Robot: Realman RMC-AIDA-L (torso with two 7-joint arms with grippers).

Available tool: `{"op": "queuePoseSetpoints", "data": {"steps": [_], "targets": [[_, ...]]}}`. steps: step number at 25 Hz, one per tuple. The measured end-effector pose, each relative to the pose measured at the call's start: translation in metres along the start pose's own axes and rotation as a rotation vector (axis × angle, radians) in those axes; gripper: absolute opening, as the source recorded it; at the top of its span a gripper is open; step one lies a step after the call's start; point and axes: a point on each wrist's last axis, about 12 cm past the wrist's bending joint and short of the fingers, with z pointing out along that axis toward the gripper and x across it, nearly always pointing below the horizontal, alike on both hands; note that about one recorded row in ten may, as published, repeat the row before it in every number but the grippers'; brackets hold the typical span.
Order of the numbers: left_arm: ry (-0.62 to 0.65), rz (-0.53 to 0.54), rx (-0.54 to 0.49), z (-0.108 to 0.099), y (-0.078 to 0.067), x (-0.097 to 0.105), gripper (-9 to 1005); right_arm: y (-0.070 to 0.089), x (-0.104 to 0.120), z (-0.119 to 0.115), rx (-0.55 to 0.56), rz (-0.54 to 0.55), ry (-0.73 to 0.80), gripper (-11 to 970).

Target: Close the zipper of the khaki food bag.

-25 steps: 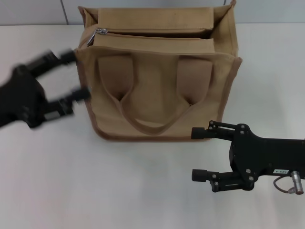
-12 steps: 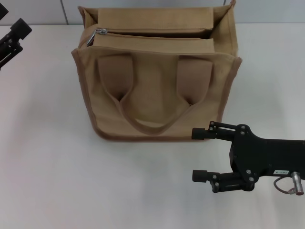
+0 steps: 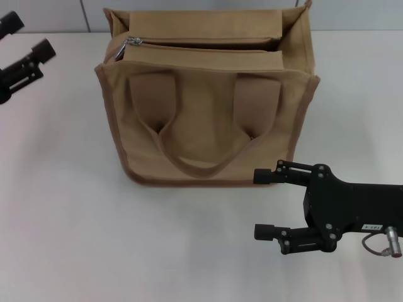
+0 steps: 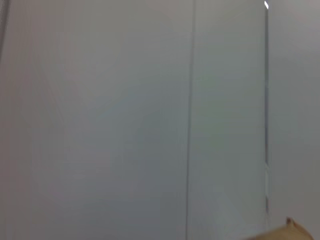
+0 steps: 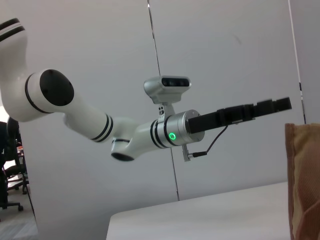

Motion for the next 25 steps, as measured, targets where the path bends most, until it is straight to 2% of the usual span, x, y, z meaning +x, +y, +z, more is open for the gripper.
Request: {"op": "queuePoseSetpoints", "data": {"steps": [5, 7, 11, 21, 25], "targets": [[0.161, 0.036, 0.073, 0.006, 0.014, -0.012, 775, 0.000, 0.000, 0.000, -0.003, 0.002, -0.002, 833], [0.183, 0.043, 0.082, 0.007, 0.015, -0.014, 773, 0.001, -0.001, 0.000, -0.006, 0.002, -0.004, 833], [0.332, 0.083, 0.150, 0.020, 0.020, -0.019, 770, 0.001, -0.001, -0.001, -0.005, 0.003, -0.007, 833], [0.350, 0.099, 0.146, 0.028, 0.021, -0.017, 762, 0.001, -0.001, -0.002, 0.002, 0.006, -0.011, 833], [0.339, 0.124, 0.140, 0.040, 0.020, -0.014, 759, 0.001, -0.001, -0.002, 0.002, 0.007, -0.012, 834]]}}
